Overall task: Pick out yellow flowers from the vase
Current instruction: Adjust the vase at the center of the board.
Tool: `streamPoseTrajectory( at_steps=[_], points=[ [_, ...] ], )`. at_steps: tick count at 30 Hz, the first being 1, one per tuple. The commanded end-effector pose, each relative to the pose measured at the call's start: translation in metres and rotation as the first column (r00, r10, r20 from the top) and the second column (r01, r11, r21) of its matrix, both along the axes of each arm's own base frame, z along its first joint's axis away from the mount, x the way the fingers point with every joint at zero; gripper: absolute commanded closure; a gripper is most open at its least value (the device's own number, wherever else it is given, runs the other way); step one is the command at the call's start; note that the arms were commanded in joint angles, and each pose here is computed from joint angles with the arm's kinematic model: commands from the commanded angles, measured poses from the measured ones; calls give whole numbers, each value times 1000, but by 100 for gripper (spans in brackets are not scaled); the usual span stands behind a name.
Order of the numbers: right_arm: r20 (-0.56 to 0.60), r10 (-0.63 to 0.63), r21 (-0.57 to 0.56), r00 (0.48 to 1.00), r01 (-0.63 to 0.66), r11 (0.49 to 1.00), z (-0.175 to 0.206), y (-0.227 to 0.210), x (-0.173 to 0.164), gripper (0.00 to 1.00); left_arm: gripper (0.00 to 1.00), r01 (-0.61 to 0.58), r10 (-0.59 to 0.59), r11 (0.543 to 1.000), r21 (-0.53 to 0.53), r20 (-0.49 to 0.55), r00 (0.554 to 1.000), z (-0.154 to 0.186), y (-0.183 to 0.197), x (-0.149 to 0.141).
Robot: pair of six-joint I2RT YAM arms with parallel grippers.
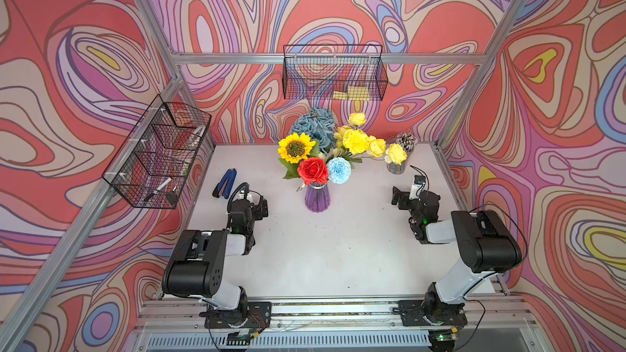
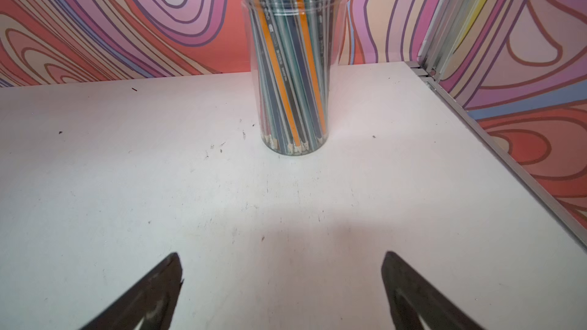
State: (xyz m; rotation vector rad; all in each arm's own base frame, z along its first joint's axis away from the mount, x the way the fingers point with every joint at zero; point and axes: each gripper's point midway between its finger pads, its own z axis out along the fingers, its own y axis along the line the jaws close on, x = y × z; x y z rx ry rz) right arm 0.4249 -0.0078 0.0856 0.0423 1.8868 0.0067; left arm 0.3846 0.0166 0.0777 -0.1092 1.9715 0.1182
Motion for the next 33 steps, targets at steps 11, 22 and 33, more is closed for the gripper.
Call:
streamPoseTrajectory(
  at_steps=[11, 22, 33],
  points=[
    [23, 15, -3, 1000, -15, 1000, 7, 3, 4, 1, 0, 11, -11, 1000, 4, 42, 999, 11, -1, 8],
    [32, 9, -6, 999, -9, 1000, 10, 2, 3, 2, 0, 9, -9, 1000, 6, 46, 999, 12, -1, 7],
    [-2, -28, 69, 1000, 28, 997, 72, 0, 5, 2, 0, -15, 15, 999, -43, -7, 1000, 56, -2, -1]
  ],
)
